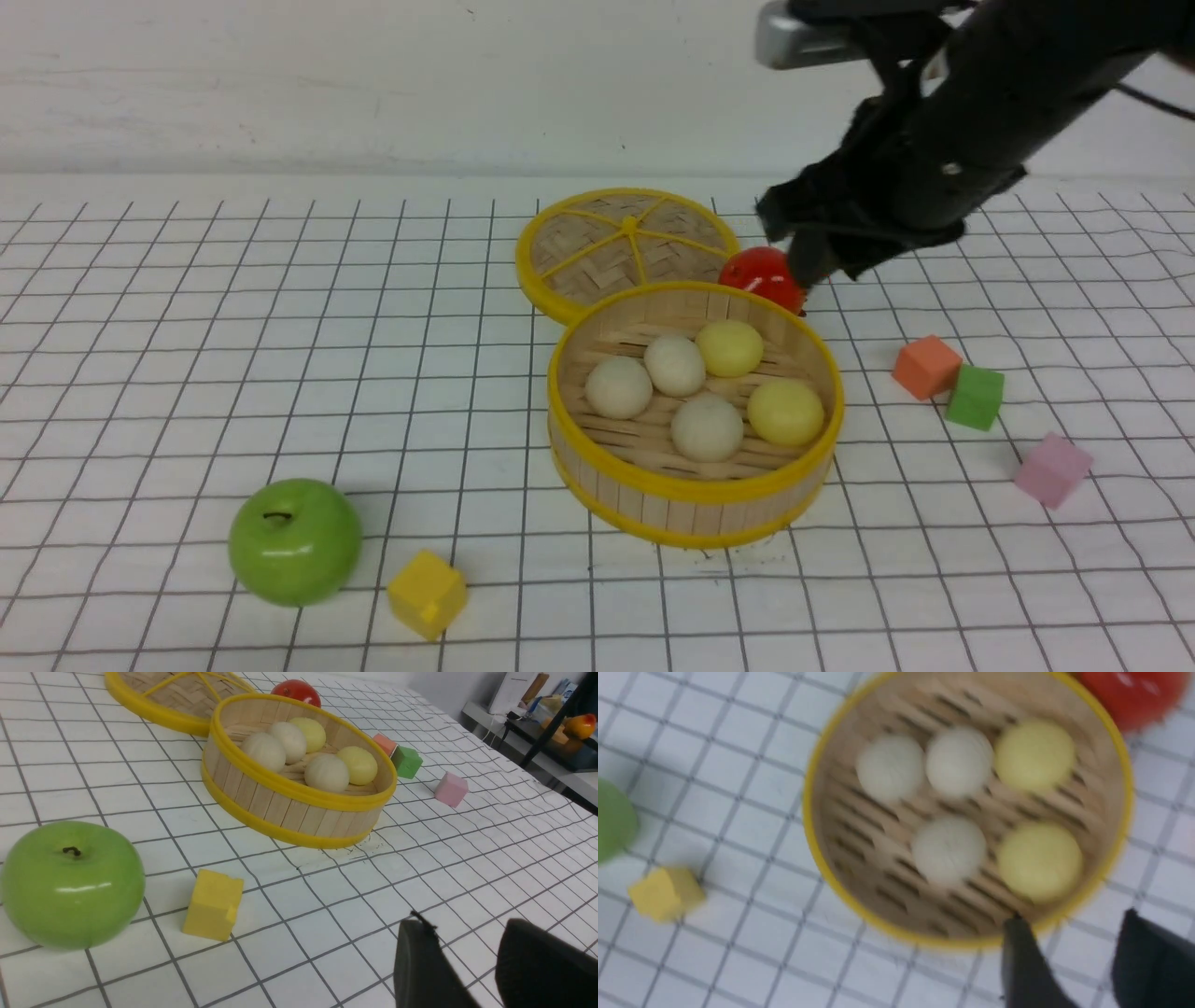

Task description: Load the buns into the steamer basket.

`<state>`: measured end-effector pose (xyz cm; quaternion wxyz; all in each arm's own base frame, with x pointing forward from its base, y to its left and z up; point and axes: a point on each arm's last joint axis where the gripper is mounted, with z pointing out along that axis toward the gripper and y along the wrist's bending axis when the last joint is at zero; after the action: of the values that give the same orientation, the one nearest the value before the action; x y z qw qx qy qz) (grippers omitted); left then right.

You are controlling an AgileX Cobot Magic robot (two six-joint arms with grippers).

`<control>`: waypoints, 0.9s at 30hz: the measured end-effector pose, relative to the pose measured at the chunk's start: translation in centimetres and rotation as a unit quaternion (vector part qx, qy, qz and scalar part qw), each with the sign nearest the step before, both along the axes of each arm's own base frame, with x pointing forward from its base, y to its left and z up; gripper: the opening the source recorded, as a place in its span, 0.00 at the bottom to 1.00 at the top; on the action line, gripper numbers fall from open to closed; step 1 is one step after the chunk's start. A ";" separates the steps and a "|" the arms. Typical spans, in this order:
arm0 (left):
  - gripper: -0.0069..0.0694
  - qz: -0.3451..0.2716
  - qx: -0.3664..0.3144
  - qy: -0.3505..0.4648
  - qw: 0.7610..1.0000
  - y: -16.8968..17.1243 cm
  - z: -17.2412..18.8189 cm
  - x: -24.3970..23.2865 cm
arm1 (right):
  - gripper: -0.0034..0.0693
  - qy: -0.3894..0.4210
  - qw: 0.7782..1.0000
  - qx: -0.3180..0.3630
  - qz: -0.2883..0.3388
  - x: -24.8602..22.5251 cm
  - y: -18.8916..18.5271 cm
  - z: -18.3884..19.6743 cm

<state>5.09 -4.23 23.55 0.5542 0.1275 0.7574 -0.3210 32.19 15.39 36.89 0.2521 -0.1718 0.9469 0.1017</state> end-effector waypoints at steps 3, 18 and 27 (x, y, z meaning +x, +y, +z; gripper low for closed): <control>0.40 0.000 0.000 0.000 1.000 0.0 0.0 0.0 | 0.13 0.021 1.000 -0.006 -0.022 -2.6 -1.4 0.5; 0.40 0.000 0.000 0.000 1.000 0.0 0.0 0.0 | 0.02 0.044 0.998 0.016 -0.032 -9.9 -4.2 2.0; 0.40 0.000 0.000 0.000 1.000 0.0 0.0 0.0 | 0.03 -0.006 0.999 0.003 -0.048 -11.7 -6.1 1.5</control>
<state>5.09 -4.23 23.54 0.5538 0.1276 0.7577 -0.3208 20.52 9.30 38.36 0.2632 -0.1262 0.9520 0.0918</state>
